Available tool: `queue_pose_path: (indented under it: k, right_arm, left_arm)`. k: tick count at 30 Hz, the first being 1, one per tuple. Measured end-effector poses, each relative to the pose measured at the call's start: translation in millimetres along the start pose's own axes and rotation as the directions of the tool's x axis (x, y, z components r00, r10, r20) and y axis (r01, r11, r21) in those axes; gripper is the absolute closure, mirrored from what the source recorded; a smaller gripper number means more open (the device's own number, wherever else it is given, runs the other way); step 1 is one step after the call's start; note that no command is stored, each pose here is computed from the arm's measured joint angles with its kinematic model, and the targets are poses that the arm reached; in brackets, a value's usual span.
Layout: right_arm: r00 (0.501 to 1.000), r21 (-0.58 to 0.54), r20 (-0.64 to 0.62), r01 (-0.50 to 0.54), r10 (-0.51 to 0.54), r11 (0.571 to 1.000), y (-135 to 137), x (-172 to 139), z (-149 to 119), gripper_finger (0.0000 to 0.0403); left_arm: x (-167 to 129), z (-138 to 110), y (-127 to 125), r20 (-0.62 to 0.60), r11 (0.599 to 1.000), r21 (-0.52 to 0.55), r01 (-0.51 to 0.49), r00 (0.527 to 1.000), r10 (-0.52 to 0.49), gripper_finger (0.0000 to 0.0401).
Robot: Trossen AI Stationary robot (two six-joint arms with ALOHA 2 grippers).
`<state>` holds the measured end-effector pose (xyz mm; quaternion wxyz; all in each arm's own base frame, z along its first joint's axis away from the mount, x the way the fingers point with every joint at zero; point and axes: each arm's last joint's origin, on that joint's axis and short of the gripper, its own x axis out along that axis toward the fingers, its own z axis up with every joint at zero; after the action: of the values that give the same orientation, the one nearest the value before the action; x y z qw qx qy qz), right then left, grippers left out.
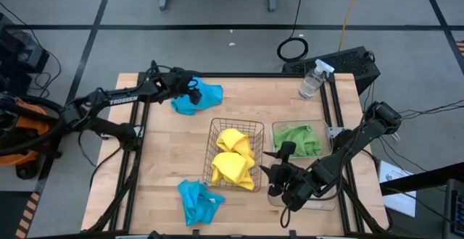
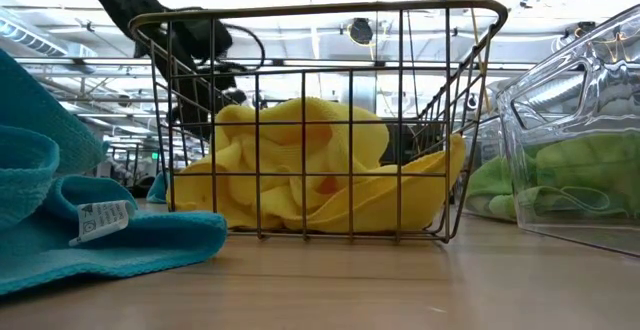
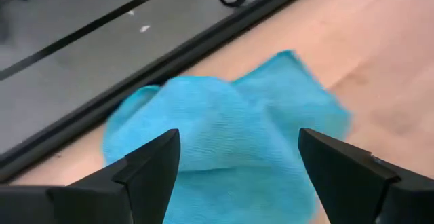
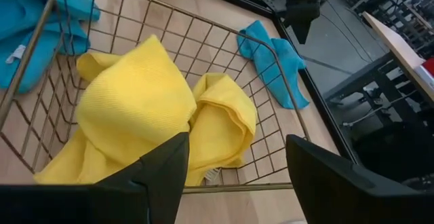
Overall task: Sort microfiber towel by color & place in baskets
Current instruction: Put the top blue microfiber cloth into the bottom transparent bin
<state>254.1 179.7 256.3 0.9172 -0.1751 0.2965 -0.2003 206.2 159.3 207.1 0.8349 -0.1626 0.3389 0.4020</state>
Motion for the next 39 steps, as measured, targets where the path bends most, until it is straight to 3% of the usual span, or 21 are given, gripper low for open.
queue_pose_path:
  k: [17,23,30,35,39]
  right_arm:
    - [0.999,-0.027,-0.027,0.025,-0.026,0.999,-5.8,8.5,-1.1,0.0167]
    - [0.998,0.011,-0.037,0.042,-0.042,0.999,-9.7,14.0,0.0,0.0167]
    - [0.998,0.051,-0.040,0.051,-0.049,0.997,-11.7,16.8,0.8,0.0167]
    - [0.998,0.050,-0.041,0.051,-0.049,0.997,-11.6,16.7,0.7,0.0167]
    - [0.997,0.057,-0.045,0.070,-0.068,0.996,-14.8,20.6,1.5,0.0167]
  left_arm:
    - [84.3,-39.6,-1.5,-0.236,0.994,0.107,-0.033,0.970,0.058,0.0107]
    - [87.0,-43.5,-4.7,-0.259,0.993,0.117,0.001,0.965,0.029,0.0194]
    - [83.9,-46.0,-18.2,-0.250,0.982,0.186,0.011,0.968,0.036,0.0375]
    - [67.4,-40.8,-23.7,-0.208,0.973,0.229,-0.018,0.976,0.067,0.0370]
    - [33.8,-20.2,-31.5,-0.074,0.971,0.238,-0.010,0.997,0.028,0.0379]
